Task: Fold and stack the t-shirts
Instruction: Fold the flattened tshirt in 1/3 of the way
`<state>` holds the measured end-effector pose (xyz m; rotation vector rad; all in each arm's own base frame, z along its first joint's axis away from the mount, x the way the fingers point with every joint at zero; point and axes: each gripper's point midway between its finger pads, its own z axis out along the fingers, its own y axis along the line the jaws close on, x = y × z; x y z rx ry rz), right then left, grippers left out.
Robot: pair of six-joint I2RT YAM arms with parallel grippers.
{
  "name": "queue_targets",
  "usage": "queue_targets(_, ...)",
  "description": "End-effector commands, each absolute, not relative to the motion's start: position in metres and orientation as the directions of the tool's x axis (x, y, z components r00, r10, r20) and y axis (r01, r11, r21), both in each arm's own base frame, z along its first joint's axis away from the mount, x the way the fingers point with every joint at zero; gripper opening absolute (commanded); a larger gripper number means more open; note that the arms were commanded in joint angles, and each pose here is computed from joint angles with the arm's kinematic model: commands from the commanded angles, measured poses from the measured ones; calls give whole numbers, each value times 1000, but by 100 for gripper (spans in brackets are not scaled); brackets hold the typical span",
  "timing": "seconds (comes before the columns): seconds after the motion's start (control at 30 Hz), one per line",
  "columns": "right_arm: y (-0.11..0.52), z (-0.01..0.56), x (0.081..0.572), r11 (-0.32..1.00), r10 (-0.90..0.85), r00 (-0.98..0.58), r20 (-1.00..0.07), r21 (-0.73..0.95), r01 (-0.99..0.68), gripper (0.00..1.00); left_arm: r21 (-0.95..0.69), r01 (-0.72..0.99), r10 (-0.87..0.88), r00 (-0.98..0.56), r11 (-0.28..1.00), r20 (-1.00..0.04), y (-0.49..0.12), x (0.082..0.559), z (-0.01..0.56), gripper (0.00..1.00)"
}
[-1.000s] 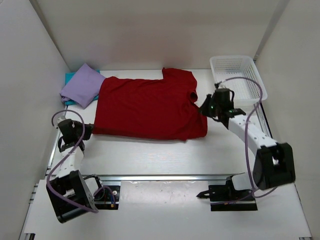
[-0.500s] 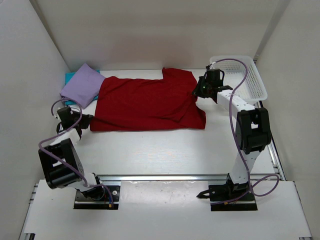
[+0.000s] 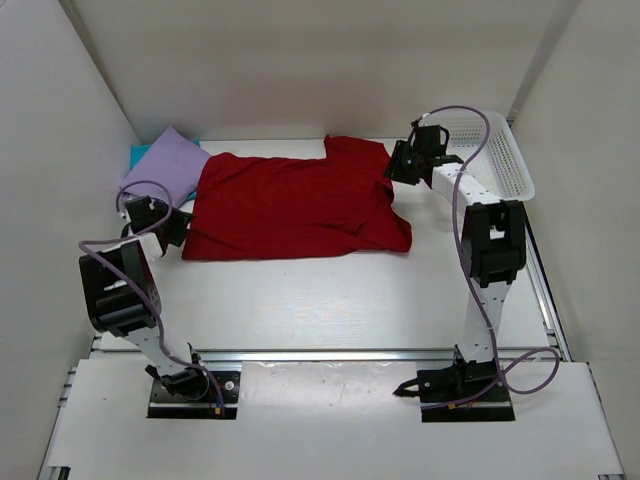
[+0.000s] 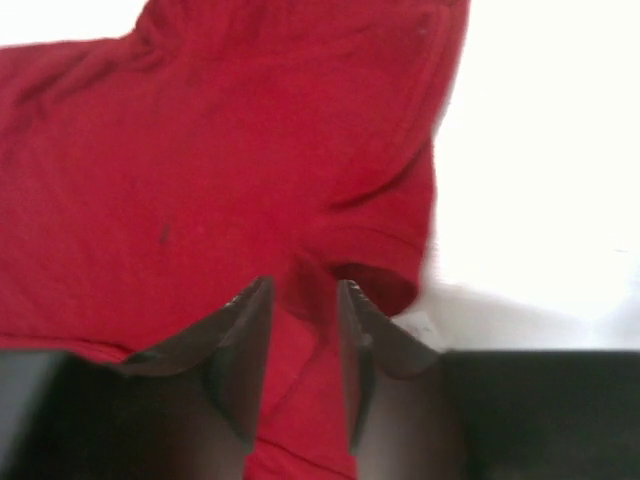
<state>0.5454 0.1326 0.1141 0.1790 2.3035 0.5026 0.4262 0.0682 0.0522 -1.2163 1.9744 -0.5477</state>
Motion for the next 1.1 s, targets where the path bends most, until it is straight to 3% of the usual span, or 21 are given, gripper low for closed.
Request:
queue_targets(0.0, 117, 163, 549, 919, 279, -606, -745, 391, -58, 36, -738, -437, -857, -220, 514, -467, 66, 438, 119, 59)
queue_targets(0.13, 103, 157, 544, 922, 292, -604, -741, 386, -29, 40, -757, -339, -828, -193, 559, -526, 36, 429, 154, 56)
queue_targets(0.23, 109, 142, 556, 939, 235, -654, -719, 342, -38, 40, -763, -226, -792, -263, 605, -550, -25, 424, 168, 53)
queue_targets(0.37, 118, 125, 557, 960, 183, -680, -710, 279, -33, 40, -765, -122, -736, -402, 632, -544, -109, 404, 149, 51)
queue_targets(0.53, 124, 109, 566, 961, 177, -705, -686, 274, -26, 40, -759, -75, -667, -540, 646, -514, -162, 394, 117, 49)
queue_targets(0.8, 136, 84, 569, 966, 142, -760, -635, 255, -33, 40, -758, -75, -627, -617, 647, -475, -186, 373, 82, 46)
queue_targets(0.93, 139, 78, 564, 967, 138, -773, -619, 253, -30, 33, -766, -94, -639, -620, 636, -455, -183, 365, 70, 45)
queue_targets(1.07, 142, 81, 563, 961, 144, -765, -627, 272, -42, 44, -759, -119, -644, -622, 640, -445, -178, 361, 58, 45)
